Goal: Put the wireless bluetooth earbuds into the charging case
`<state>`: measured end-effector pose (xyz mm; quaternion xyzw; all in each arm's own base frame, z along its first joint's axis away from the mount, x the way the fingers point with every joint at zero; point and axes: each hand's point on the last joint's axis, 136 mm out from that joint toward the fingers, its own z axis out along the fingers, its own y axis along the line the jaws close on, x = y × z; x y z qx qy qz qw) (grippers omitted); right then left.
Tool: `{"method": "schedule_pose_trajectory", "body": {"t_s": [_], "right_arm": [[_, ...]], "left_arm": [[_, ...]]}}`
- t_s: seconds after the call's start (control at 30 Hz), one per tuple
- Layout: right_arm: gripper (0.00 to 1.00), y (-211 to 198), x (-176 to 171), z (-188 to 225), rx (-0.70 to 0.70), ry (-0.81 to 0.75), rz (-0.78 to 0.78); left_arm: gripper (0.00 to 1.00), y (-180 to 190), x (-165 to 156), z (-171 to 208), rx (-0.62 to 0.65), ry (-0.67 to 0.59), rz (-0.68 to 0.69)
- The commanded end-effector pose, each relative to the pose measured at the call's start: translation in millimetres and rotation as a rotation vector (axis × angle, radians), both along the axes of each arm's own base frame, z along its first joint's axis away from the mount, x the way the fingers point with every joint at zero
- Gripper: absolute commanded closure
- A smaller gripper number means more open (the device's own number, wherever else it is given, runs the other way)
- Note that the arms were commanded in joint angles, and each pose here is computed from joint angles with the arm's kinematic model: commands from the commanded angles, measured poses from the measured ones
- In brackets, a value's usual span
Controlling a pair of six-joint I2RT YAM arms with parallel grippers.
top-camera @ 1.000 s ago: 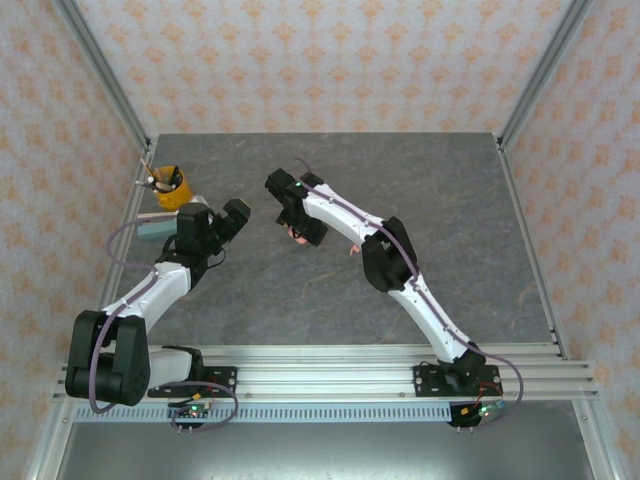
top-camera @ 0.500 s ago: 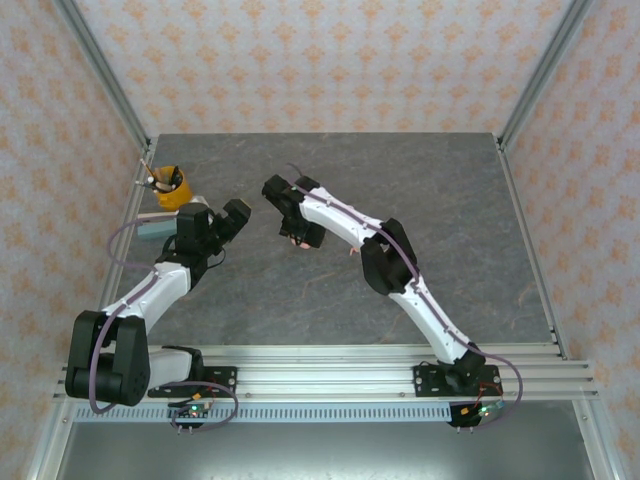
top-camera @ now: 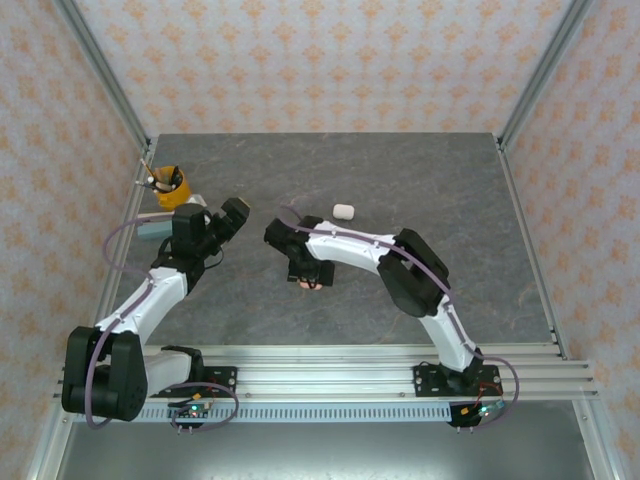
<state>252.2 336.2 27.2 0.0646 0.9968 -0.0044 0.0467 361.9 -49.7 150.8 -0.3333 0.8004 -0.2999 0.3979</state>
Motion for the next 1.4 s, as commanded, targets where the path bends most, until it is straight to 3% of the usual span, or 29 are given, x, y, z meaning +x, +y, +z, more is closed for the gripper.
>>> {"method": "schedule_pose_trajectory", "body": {"t_s": [0.0,0.1,0.23,0.73,1.37], "right_arm": [[0.28,-7.1,-1.2,-1.4,0.003,-0.007,0.012],[0.21,-8.6,-1.9,2.9,-0.006,-0.007,0.058],[0.19,-8.3,-1.0,6.8,-0.020,-0.004,0.098],[0.22,-5.3,2.5,-1.9,0.011,0.020,-0.037],[0.23,-8.9,-8.5,-18.8,0.005,0.067,-0.059]], "left_arm": [[0.00,-0.7,-9.5,-4.3,0.004,0.020,-0.018],[0.00,-0.8,-11.9,-5.6,0.012,0.030,-0.024],[0.00,-1.9,-12.0,-5.1,0.011,0.033,-0.031],[0.00,-3.8,-9.3,-5.5,0.011,0.040,-0.043],[0.00,-4.8,-7.6,-9.8,0.005,0.045,-0.045]]}}
